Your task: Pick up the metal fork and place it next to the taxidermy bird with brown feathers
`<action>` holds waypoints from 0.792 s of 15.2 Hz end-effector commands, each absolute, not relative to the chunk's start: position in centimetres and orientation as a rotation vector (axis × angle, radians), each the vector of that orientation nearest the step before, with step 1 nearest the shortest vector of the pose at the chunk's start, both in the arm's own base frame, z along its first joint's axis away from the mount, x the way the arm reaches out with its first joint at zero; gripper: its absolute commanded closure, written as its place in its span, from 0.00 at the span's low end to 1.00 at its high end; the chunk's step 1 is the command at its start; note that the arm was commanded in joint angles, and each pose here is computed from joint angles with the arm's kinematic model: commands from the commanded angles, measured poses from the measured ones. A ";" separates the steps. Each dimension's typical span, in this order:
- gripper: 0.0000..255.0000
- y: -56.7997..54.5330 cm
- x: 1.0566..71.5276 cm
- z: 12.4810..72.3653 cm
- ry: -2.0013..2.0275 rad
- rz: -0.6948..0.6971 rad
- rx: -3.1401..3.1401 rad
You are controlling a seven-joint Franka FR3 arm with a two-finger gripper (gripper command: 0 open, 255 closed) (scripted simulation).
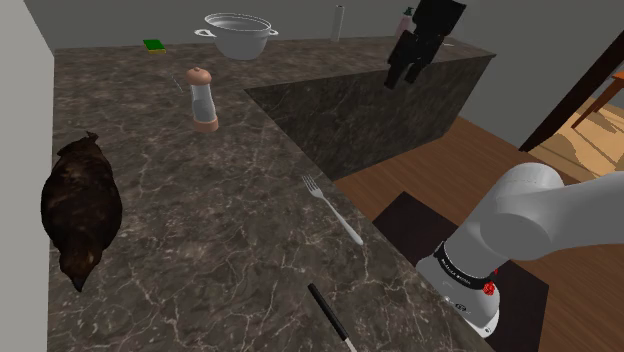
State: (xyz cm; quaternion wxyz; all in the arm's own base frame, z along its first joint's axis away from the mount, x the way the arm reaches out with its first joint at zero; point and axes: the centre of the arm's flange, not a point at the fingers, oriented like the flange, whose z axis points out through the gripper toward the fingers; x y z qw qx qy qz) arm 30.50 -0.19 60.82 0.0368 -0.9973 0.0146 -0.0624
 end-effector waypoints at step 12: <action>0.00 8.2 32.7 48.8 0.191 -0.149 -3.090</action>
